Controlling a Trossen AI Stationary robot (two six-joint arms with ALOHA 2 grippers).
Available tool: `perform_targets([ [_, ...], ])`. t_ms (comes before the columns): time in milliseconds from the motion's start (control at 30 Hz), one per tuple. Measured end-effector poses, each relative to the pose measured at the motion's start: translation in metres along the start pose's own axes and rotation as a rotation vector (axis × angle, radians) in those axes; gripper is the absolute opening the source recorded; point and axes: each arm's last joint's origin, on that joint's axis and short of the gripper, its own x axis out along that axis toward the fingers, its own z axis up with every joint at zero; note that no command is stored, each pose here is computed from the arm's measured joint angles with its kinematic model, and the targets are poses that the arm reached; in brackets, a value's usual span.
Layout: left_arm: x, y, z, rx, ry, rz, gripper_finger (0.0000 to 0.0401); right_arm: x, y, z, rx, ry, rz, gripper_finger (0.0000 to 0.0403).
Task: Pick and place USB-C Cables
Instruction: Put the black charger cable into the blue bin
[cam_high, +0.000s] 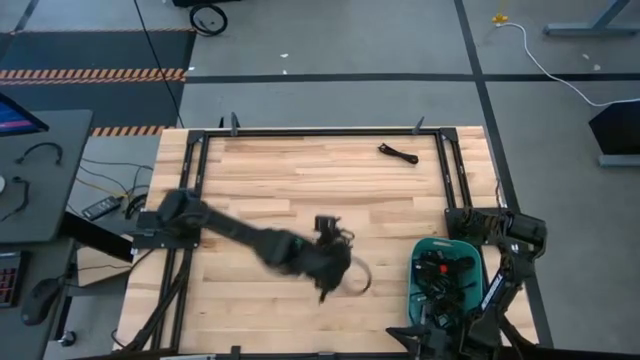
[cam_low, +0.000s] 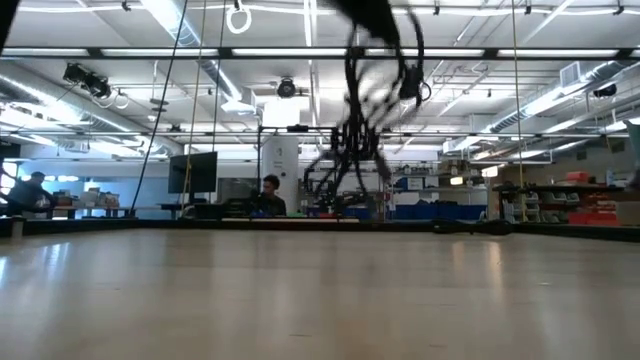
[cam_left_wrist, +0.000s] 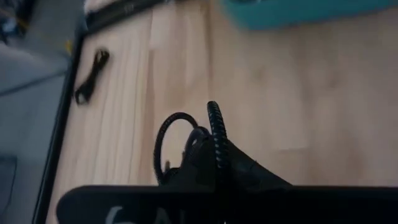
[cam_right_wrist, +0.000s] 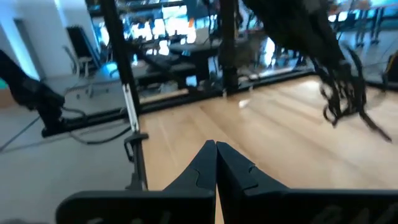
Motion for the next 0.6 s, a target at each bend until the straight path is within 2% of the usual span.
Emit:
perform_targets([
  [167, -0.052, -0.033, 0.003, -0.031, -0.135, 0.014, 0.0006, 0.033, -0.004, -0.002, -0.035, 0.109, 0.018, 0.001],
  [300, -0.071, -0.055, -0.019, -0.065, -0.212, 0.029, 0.0006, 0.067, -0.012, -0.002, -0.118, 0.161, -0.014, 0.0024],
  [433, -0.082, -0.057, -0.048, -0.213, -0.324, -0.041, 0.0006, 0.097, -0.022, 0.001, -0.243, 0.184, -0.058, 0.0059],
  [600, -0.085, -0.048, -0.092, -0.407, -0.534, -0.171, 0.0006, 0.131, -0.038, 0.004, -0.327, 0.216, -0.112, 0.0132],
])
